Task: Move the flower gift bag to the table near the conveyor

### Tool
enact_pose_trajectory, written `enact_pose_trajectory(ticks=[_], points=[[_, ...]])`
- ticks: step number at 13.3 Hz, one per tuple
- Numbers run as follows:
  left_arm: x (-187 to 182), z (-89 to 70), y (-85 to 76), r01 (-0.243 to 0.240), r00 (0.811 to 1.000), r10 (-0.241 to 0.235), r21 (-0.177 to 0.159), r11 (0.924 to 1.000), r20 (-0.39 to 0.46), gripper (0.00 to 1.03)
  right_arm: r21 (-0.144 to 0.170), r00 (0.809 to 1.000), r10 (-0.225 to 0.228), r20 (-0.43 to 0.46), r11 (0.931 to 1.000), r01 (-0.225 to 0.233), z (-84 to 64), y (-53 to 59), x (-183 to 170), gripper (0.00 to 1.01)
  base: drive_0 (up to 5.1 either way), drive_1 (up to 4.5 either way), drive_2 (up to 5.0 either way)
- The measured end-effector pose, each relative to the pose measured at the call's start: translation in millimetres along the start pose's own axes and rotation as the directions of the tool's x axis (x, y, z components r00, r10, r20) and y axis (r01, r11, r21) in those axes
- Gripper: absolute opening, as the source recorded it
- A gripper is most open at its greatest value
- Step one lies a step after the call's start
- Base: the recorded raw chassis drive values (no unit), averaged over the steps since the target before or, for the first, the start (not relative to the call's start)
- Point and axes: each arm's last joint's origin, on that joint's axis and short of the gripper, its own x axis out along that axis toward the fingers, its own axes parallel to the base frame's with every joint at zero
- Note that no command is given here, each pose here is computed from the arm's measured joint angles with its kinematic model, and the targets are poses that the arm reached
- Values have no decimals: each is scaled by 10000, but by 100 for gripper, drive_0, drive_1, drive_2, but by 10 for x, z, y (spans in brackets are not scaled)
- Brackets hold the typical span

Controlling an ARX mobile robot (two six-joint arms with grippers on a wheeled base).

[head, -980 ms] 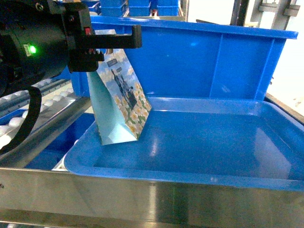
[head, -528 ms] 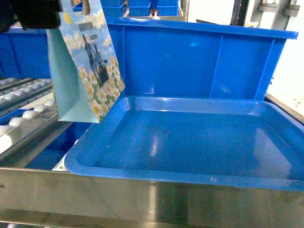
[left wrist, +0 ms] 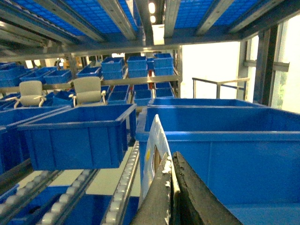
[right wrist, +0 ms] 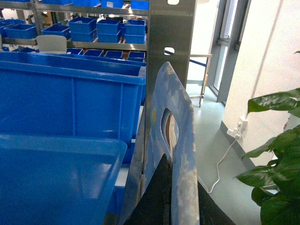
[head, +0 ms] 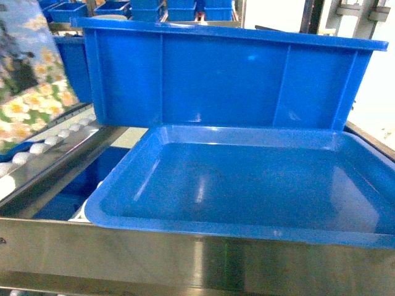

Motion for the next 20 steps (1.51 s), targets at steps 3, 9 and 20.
enact_pose_trajectory(ticks=[3, 9, 20], points=[[-313, 61, 113, -73, 9999, 70, 233, 9997, 117, 2, 0, 10000, 0, 4, 10000, 0, 0, 0, 0, 2, 0, 0, 0], [-757, 59, 121, -628, 9967, 587, 746, 9952, 560, 2, 0, 10000, 0, 4, 10000, 0, 0, 0, 0, 2, 0, 0, 0], [-758, 45, 115, -612, 9971, 560, 1060, 9925, 508, 2, -1, 10000, -4, 23, 10000, 4, 2, 0, 0, 2, -388, 126, 278]])
